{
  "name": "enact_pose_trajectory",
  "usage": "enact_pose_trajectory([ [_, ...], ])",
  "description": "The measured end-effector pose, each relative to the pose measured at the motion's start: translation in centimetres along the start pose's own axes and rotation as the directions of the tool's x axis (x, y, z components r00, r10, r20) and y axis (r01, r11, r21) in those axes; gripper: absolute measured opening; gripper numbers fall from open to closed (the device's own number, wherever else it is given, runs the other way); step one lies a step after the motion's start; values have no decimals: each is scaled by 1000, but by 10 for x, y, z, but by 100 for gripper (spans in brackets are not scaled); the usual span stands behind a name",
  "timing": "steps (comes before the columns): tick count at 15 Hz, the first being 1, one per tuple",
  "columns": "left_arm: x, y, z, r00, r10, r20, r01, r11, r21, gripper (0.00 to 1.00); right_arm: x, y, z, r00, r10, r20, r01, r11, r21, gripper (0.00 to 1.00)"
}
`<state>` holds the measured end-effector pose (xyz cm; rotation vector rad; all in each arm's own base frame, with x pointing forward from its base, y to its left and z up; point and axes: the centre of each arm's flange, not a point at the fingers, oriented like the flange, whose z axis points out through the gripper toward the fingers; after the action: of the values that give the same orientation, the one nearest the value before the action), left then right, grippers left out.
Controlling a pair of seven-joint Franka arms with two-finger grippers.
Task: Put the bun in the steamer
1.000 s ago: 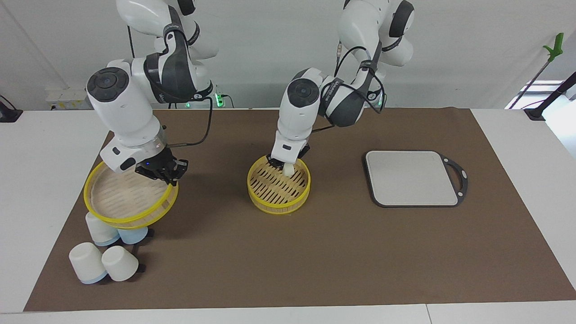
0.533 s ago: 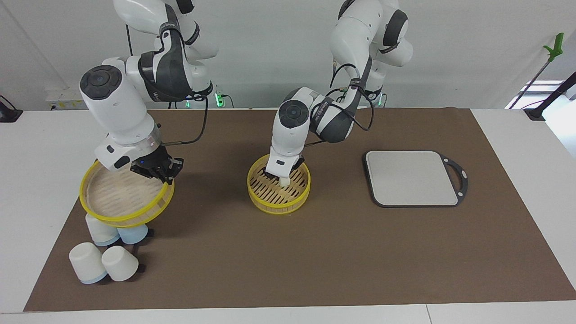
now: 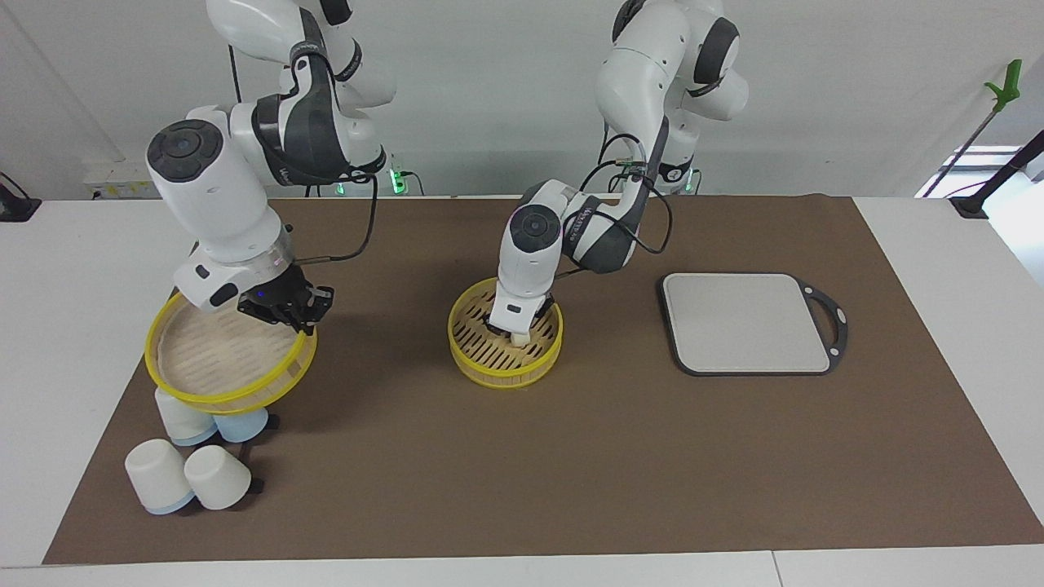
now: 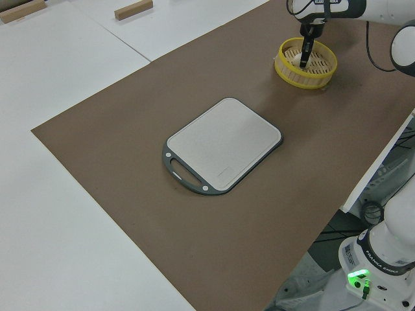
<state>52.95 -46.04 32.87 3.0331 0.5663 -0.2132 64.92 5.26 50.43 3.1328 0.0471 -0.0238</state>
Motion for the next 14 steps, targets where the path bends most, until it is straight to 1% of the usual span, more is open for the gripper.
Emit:
enact_pose_trajectory([
  [1,-1,0,-1,1000,1,-1,-1,1000,-2,43,0,0,0,1000,0,0,0,1000,0,8],
  [6,-2,0,-4,1000,2,-2,-2,1000,-3,93,0,0,2,1000,-1,0,1,1000,1,8],
  [7,-1,-1,-6,1000,0,0,0,1000,2,100,0,-1,2,1000,-1,0,1,1000,1,8],
  [8,0,-3,-10,1000,-3,1,3,1000,5,100,0,-2,2,1000,-3,-1,3,1000,2,8],
  [10,7,-12,-36,1000,-23,-6,23,1000,-2,100,1,-6,0,1000,-8,-17,9,1000,6,8],
  [12,29,-40,-82,997,-72,-8,72,997,-11,100,3,-11,-1,999,-16,-34,17,1000,10,8],
  [14,60,-83,-129,990,-141,-7,141,990,-21,100,2,-25,-1,999,-18,-39,19,999,30,8],
])
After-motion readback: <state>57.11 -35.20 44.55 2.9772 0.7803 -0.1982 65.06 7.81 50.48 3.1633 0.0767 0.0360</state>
